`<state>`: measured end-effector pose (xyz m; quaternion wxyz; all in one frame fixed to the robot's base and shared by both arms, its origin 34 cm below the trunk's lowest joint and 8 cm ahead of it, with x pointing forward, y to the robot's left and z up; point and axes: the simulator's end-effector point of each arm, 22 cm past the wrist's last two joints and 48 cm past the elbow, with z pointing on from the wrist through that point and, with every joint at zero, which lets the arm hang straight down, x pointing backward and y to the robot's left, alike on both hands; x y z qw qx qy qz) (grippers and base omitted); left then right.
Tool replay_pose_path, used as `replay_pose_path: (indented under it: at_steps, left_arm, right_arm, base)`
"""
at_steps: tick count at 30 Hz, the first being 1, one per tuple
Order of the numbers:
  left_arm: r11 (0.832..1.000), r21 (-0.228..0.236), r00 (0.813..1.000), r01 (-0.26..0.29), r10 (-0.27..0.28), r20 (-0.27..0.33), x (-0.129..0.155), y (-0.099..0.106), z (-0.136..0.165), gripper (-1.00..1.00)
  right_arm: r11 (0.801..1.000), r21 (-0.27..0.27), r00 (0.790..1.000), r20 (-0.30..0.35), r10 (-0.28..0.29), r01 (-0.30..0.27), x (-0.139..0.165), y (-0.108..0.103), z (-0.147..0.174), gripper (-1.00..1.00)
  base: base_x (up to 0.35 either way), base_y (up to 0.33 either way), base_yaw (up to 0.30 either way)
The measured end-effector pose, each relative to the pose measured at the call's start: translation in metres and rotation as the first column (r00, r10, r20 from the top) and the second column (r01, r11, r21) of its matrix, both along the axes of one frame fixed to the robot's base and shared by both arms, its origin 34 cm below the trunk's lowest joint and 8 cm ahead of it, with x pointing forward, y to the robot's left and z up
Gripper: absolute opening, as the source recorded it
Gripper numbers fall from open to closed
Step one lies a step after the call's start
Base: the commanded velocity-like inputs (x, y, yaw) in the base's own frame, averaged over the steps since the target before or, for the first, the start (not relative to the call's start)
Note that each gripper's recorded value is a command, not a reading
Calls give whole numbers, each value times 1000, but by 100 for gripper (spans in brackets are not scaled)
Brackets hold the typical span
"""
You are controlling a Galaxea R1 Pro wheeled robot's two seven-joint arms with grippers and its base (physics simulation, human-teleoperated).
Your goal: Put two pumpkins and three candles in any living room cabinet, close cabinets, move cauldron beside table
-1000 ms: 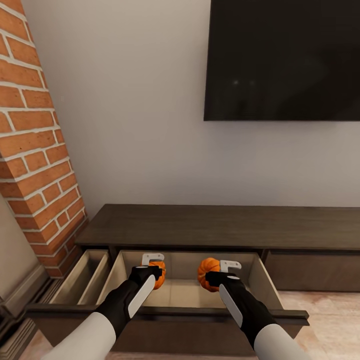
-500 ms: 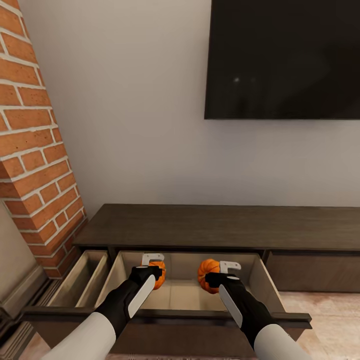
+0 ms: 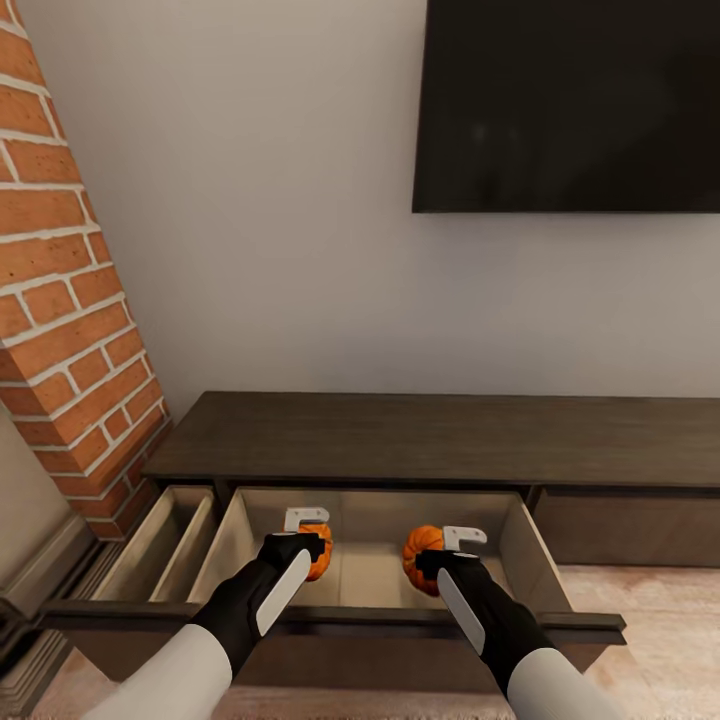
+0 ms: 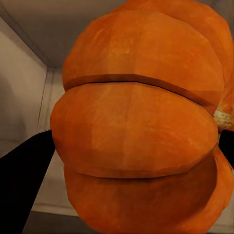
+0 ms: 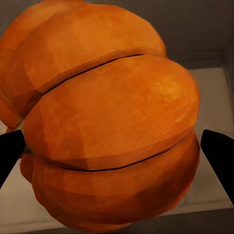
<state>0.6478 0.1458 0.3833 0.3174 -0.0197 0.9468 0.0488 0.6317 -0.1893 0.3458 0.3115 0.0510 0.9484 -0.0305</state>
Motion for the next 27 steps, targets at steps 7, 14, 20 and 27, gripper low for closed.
replay_pose_path:
  at_steps: [7, 14, 20, 27]
  left_arm:
    - [1000, 0, 1000, 0, 0, -29, -4, 0, -17, -100]
    - [1000, 0, 999, 2, -2, -44, -6, -1, -26, -100]
    - [1000, 0, 999, 3, -3, -39, -5, -1, -25, -100]
    - [1000, 0, 999, 4, -4, -39, -5, -2, -24, -100]
  right_arm:
    - [1000, -2, 1000, -29, 0, 0, -5, 0, -16, -100]
    - [1000, -2, 999, -41, -2, 2, -7, -1, -25, -100]
    - [1000, -2, 999, -31, -4, 4, -5, -1, -24, -100]
    - [1000, -1, 1000, -16, -10, 10, -2, -2, -22, -100]
  base:
    - [0, 0, 0]
    - [0, 0, 0]
    - [0, 0, 0]
    - [0, 0, 0]
